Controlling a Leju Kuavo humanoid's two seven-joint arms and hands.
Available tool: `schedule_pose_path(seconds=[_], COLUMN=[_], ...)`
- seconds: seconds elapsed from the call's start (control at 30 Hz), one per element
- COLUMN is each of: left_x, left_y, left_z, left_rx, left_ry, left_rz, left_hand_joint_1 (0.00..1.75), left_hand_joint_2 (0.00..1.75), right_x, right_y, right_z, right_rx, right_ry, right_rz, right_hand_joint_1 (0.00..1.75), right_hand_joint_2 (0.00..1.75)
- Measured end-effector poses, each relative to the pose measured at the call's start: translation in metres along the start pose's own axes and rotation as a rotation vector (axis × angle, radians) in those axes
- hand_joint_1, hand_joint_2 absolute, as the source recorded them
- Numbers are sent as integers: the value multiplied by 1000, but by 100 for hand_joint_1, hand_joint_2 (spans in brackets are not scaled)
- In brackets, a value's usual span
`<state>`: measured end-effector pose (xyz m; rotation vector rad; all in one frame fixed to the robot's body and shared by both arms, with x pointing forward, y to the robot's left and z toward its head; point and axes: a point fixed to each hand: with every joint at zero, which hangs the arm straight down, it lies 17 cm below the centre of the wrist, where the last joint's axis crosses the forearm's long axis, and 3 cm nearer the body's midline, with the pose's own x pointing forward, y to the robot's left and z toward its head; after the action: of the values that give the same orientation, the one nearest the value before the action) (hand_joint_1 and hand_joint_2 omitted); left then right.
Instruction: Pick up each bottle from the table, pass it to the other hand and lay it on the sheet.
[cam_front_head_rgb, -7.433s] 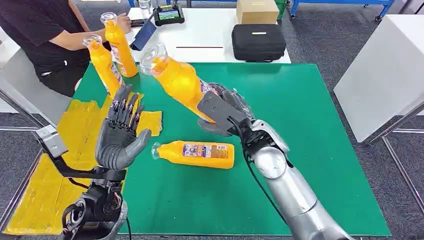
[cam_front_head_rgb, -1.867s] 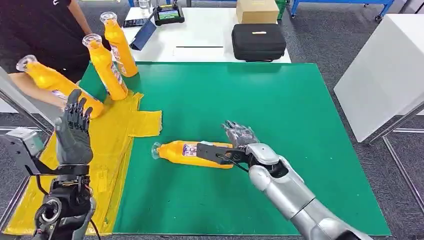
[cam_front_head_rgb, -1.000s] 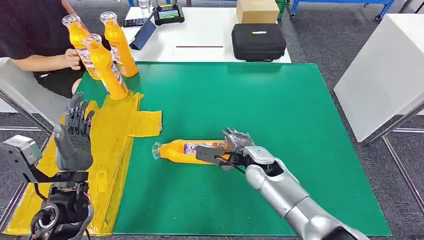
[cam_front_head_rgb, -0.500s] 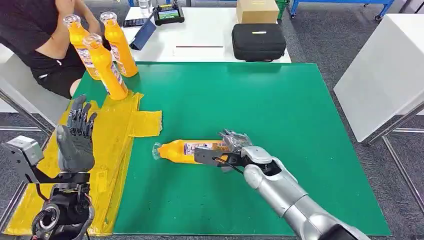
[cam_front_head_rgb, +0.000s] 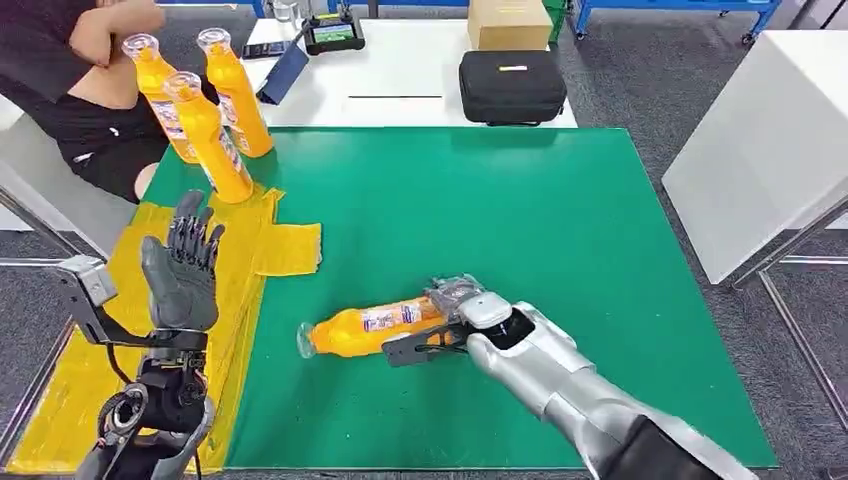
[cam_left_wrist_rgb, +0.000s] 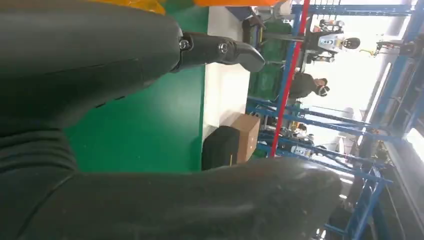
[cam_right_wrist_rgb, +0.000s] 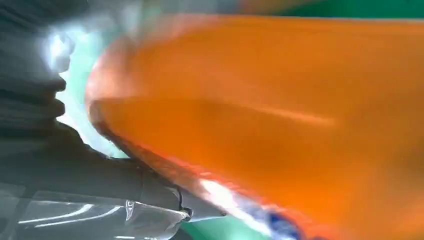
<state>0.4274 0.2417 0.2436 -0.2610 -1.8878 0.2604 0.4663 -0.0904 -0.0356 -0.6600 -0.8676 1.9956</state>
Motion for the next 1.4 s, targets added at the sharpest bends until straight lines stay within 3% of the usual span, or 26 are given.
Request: schedule_pose_path(seconds=[0.3,0.7,0.9,1.07,1.17,1.4], left_x=[-3,-4,1,5,8,5], left_y=[2,2,-1,3,4,-4], left_z=[-1,-1,6,13,16,17], left_rx=[10,-2,-19,-8,-4,-37], left_ry=[-5,-5,0,4,1,36], left_rz=[5,-32,-67,-80,-75,-15], left_hand_joint_1=[0,0,0,0,0,0], left_hand_joint_2=[0,0,0,0,0,0], right_x=[-14,-46,-68,-99,-128,-156], right_y=[14,16,-3,-72,-108,-140], right_z=[-2,3,24,79,115,165], right_rx=[44,-22,-182,-506,-647,-892], right_ry=[35,162,221,134,123,46], right_rz=[69,-78,-364,-802,-876,-993], right_hand_joint_1=[175,175,175,175,175,175], right_hand_joint_2=[175,175,175,175,175,175])
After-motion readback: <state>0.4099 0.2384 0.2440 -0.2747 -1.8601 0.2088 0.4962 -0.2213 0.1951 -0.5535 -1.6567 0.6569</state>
